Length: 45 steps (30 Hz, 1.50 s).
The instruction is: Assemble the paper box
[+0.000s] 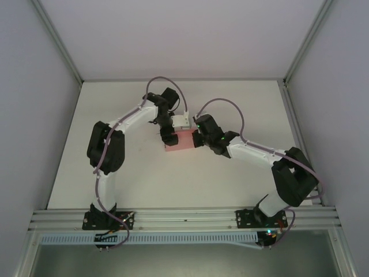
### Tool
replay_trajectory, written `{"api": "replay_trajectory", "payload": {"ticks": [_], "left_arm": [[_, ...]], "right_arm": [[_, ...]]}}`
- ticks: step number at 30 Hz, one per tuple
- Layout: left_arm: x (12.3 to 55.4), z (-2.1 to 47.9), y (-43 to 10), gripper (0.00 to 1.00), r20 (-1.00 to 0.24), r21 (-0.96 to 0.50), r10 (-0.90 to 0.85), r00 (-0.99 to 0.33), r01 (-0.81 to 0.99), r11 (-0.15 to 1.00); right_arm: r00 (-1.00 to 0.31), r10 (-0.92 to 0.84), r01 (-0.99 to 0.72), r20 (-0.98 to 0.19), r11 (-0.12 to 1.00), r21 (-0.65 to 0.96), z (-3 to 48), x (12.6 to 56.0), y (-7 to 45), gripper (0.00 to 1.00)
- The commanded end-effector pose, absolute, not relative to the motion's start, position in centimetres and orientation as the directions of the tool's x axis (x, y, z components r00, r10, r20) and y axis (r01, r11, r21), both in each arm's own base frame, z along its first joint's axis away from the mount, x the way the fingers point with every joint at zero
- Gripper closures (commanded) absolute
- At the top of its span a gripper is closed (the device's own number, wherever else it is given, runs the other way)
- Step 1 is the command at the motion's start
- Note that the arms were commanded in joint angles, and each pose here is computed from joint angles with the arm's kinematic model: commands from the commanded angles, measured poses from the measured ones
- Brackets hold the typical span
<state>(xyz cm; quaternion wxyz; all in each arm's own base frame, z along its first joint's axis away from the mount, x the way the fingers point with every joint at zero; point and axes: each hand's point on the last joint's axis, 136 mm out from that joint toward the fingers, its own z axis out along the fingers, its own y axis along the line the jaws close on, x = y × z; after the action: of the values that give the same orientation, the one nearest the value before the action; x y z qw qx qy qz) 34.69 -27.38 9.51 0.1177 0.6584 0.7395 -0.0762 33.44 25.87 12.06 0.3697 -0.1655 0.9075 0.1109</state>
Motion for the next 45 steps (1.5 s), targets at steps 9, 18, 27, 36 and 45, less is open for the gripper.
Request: {"api": "replay_trajectory", "payload": {"ticks": [9, 18, 27, 36, 45], "left_arm": [[35.2, 15.5, -23.2, 0.00, -0.375, 0.234, 0.893, -0.247, 0.907, 0.349], [33.5, 14.6, -20.6, 0.27, -0.416, 0.148, 0.835, -0.360, 0.879, 0.453], [34.1, 14.1, -21.6, 0.50, -0.420, 0.116, 0.835, -0.356, 0.891, 0.438], [34.3, 14.4, -22.3, 0.70, -0.440, 0.093, 0.822, -0.362, 0.892, 0.442], [34.9, 15.5, -23.8, 1.00, -0.494, 0.065, 0.768, -0.409, 0.863, 0.501]], "right_arm": [[-0.823, -0.211, -0.296, -0.527, 0.952, 0.080, 9.2, 31.4, 24.9, 1.00], [-0.827, -0.236, -0.332, -0.510, 0.937, 0.105, 9.8, 31.3, 26.0, 1.00], [-0.827, -0.249, -0.359, -0.503, 0.924, 0.133, 10.6, 31.4, 26.9, 1.00], [-0.833, -0.228, -0.347, -0.504, 0.925, 0.156, 11.0, 31.5, 27.3, 1.00], [-0.824, -0.183, -0.312, -0.536, 0.936, 0.160, 12.1, 31.8, 27.0, 1.00]]}}
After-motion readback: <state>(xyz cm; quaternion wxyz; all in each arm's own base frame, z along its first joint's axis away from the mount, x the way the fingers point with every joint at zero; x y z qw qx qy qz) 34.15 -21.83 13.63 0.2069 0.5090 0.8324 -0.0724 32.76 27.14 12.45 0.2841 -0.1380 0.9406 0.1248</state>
